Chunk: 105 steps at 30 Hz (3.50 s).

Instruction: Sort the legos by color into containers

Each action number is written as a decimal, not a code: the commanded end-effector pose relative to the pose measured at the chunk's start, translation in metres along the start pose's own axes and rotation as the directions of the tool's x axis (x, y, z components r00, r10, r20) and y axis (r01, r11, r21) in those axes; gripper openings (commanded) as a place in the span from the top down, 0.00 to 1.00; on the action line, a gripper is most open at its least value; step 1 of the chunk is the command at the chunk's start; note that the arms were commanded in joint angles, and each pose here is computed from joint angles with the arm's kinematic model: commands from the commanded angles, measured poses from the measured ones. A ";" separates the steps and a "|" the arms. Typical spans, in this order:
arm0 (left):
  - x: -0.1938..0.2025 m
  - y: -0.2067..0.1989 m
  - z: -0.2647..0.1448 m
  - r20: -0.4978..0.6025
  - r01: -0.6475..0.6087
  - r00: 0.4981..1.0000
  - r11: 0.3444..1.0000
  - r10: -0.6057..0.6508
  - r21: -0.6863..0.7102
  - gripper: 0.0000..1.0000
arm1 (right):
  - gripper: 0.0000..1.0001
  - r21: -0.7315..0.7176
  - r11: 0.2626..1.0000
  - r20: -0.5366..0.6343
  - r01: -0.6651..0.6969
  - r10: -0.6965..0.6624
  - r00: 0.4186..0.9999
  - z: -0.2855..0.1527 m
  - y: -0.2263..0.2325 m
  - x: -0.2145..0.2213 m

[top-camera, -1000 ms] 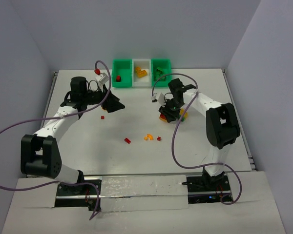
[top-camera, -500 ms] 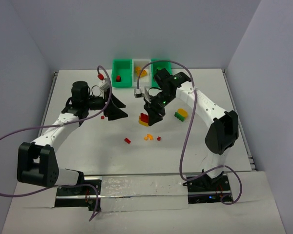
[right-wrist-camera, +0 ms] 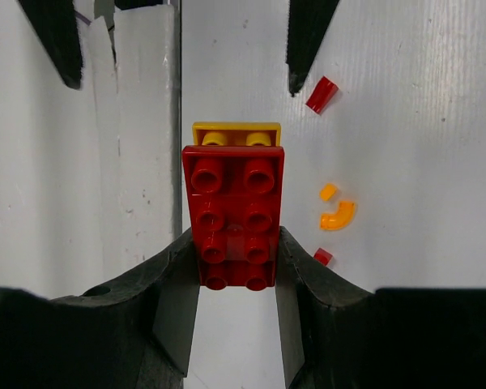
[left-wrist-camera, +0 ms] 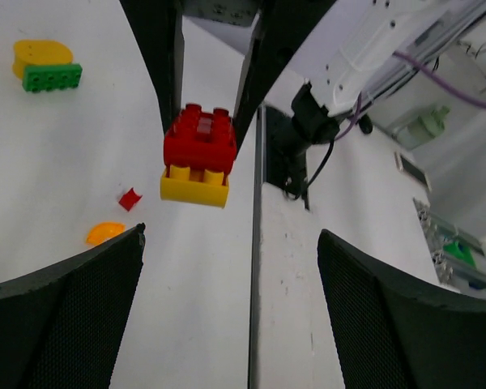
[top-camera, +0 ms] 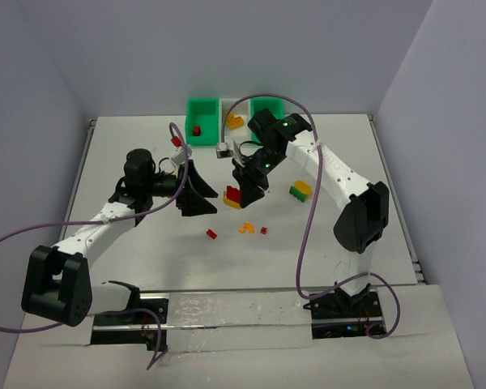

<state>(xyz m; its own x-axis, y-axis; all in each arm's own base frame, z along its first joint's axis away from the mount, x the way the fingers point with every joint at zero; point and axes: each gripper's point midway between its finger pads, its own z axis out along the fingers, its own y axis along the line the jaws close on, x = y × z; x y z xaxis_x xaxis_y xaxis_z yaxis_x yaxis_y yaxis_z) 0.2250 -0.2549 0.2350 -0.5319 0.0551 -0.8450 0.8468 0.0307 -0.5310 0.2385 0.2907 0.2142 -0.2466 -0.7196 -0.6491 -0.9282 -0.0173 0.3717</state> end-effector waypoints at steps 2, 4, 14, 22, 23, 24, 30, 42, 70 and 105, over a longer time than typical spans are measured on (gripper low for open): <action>-0.034 -0.014 0.000 0.134 -0.081 0.987 0.997 0.082 -0.014 0.10 | 1.00 -0.088 0.993 0.014 -0.078 0.080 0.997 -0.003 0.024 -0.011; -0.039 -0.016 0.000 0.164 -0.082 0.983 0.996 0.084 -0.019 0.11 | 1.00 -0.098 0.991 0.023 -0.086 0.089 0.996 -0.003 0.025 -0.014; -0.050 -0.027 -0.003 0.240 -0.093 0.966 0.995 0.095 -0.016 0.14 | 1.00 -0.190 0.974 0.093 -0.122 0.142 0.985 -0.002 0.037 -0.034; -0.053 -0.018 0.000 0.221 -0.107 0.969 0.994 0.112 -0.035 0.19 | 1.00 -0.194 0.974 0.101 -0.120 0.142 0.985 -0.005 0.042 -0.035; -0.052 -0.017 0.000 0.219 -0.102 0.970 0.994 0.107 -0.036 0.19 | 1.00 -0.195 0.974 0.106 -0.117 0.139 0.985 -0.006 0.043 -0.036; -0.052 -0.017 0.000 0.219 -0.101 0.970 0.994 0.106 -0.037 0.20 | 1.00 -0.197 0.973 0.107 -0.118 0.141 0.984 -0.006 0.043 -0.037; -0.047 -0.014 -0.001 0.214 -0.072 0.974 0.996 0.081 -0.049 0.26 | 1.00 -0.212 0.971 0.122 -0.114 0.142 0.982 -0.007 0.047 -0.041; -0.051 -0.007 0.003 0.195 -0.054 0.979 0.997 0.065 -0.059 0.38 | 1.00 -0.221 0.969 0.144 -0.109 0.143 0.979 -0.012 0.050 -0.048; -0.040 -0.013 0.009 0.139 -0.032 0.990 0.999 0.034 -0.017 1.00 | 0.45 -0.174 0.969 0.178 -0.172 0.203 0.963 -0.011 0.032 -0.059; -0.003 0.059 -0.024 0.016 -0.042 0.999 0.952 0.049 -0.302 1.00 | 1.00 0.124 0.941 0.431 -0.316 0.236 0.871 -0.111 -0.082 -0.062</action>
<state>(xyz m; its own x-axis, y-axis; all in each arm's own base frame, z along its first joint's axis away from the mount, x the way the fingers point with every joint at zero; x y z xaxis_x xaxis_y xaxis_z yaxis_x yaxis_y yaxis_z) 0.2461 -0.2330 0.2043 -0.5879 0.0220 -0.8087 0.7890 0.2364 -0.5671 0.3321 0.2690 0.2903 -0.5424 -0.3955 -0.7412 -0.8392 0.2133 0.5003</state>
